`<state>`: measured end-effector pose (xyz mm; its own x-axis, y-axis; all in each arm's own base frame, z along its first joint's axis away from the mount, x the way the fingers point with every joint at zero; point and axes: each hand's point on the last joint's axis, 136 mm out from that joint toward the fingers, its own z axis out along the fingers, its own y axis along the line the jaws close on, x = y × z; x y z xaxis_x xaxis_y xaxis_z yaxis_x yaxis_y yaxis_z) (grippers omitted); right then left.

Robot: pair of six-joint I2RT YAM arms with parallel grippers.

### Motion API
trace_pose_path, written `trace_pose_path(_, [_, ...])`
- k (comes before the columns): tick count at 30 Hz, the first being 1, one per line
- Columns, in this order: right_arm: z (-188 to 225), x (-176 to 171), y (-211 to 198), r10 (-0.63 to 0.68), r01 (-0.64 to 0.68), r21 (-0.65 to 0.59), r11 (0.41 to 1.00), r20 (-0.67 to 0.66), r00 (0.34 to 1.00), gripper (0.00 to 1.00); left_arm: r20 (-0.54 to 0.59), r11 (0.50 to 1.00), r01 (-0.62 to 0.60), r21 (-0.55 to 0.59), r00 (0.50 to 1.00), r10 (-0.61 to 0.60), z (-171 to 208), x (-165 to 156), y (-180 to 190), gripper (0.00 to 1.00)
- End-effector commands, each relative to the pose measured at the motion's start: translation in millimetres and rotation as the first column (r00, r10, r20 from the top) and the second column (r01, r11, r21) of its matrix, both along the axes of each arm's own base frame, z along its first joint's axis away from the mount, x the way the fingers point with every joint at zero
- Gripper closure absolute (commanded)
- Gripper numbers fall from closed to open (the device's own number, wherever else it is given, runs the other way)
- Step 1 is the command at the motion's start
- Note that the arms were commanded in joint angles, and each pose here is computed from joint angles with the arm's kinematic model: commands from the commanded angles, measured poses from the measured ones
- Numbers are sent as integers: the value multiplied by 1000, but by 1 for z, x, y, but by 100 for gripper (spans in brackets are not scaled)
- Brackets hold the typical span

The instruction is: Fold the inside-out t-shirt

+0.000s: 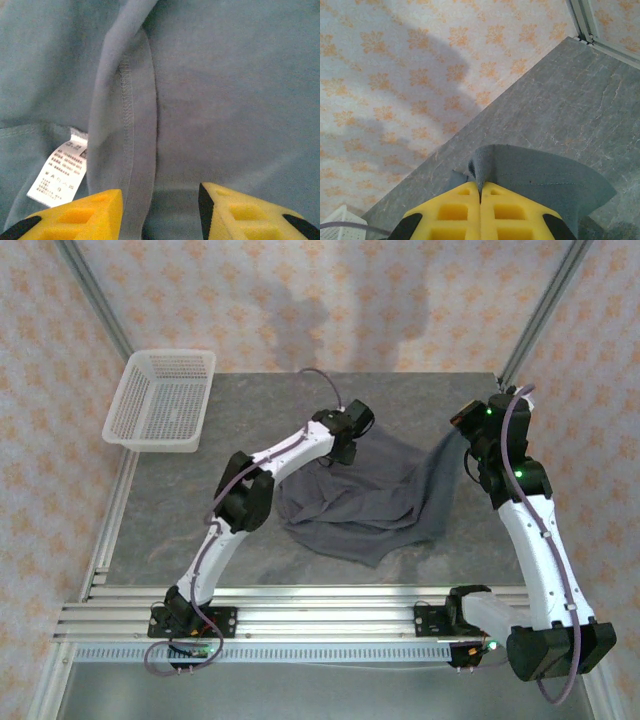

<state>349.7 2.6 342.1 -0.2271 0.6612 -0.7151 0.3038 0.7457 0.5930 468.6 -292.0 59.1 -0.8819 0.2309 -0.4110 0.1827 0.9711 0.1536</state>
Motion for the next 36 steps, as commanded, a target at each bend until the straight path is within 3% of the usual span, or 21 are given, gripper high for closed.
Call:
trace_pose_path(1, [19,-3,-3,-15,14,16,1000,43,999,100,-12,986,-12,168,1000,15,8,-10,25,57])
trace_pose_path(9, [21,-3,-4,-19,19,15,1000,49,999,100,-6,977,-42,207,999,44,11,-15,44,70])
trace_pose_path(15, [20,-3,-6,-28,28,4,1000,46,999,100,1,983,-79,164,997,80,19,-20,55,93])
trace_pose_path(16, [20,-4,-8,-38,38,-1,999,42,998,100,4,987,-89,135,996,89,23,-20,57,100])
trace_pose_path(20, [22,-10,-28,-146,146,-46,988,-2,989,100,13,988,-134,-75,991,136,60,-22,57,100])
trace_pose_path(23, [25,-15,-49,-228,226,-71,972,-20,973,100,25,907,-212,-364,971,237,106,-13,71,100])
trace_pose_path(25, [19,-20,-67,-295,292,-62,954,-44,955,100,-2,768,-272,-580,943,333,131,-1,91,100])
trace_pose_path(27, [6,-22,-78,-329,326,-49,944,-73,942,100,-46,666,-288,-689,933,356,135,6,103,100])
trace_pose_path(28, [-2,-21,-80,-334,332,-40,943,-87,939,100,-62,650,-289,-702,935,348,132,7,106,100])
trace_pose_path(31, [-27,-13,-73,-286,286,-19,958,-124,950,100,-88,675,-281,-683,948,305,111,9,106,100])
trace_pose_path(36, [-58,-4,-61,-229,239,27,971,-194,954,100,-165,636,-360,-683,924,346,57,27,103,100])
